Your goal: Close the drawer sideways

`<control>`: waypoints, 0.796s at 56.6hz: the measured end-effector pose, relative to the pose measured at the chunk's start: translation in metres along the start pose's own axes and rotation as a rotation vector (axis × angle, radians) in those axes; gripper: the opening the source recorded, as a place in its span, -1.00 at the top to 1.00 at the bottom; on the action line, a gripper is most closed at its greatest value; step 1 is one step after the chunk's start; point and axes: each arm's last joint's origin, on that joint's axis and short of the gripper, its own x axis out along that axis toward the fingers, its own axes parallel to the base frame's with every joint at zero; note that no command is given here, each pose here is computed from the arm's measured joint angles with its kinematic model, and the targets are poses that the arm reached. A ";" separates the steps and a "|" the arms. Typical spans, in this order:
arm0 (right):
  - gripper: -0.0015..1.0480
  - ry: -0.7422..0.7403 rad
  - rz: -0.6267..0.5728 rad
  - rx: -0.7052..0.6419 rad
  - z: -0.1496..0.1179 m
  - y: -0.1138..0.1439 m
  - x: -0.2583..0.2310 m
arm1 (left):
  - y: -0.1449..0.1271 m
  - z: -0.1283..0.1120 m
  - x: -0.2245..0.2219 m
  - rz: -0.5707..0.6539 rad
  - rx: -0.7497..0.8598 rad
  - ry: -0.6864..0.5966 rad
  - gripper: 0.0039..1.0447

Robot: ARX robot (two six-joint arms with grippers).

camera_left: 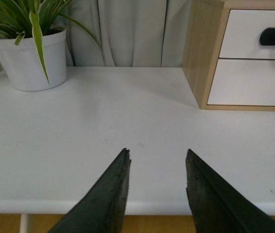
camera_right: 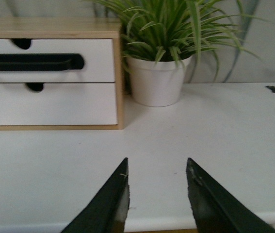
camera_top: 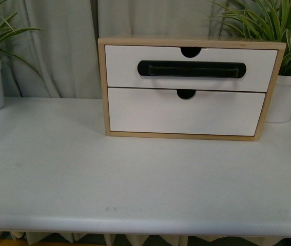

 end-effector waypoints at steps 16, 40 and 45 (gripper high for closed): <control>0.98 -0.005 0.025 0.007 -0.019 0.004 -0.007 | 0.012 -0.009 -0.010 0.004 -0.032 -0.003 0.93; 0.98 -0.012 0.025 0.009 -0.036 0.004 -0.014 | 0.011 -0.019 -0.020 0.004 -0.037 -0.018 0.93; 0.98 -0.011 0.025 0.009 -0.038 0.004 -0.016 | 0.011 -0.019 -0.022 0.004 -0.037 -0.017 0.93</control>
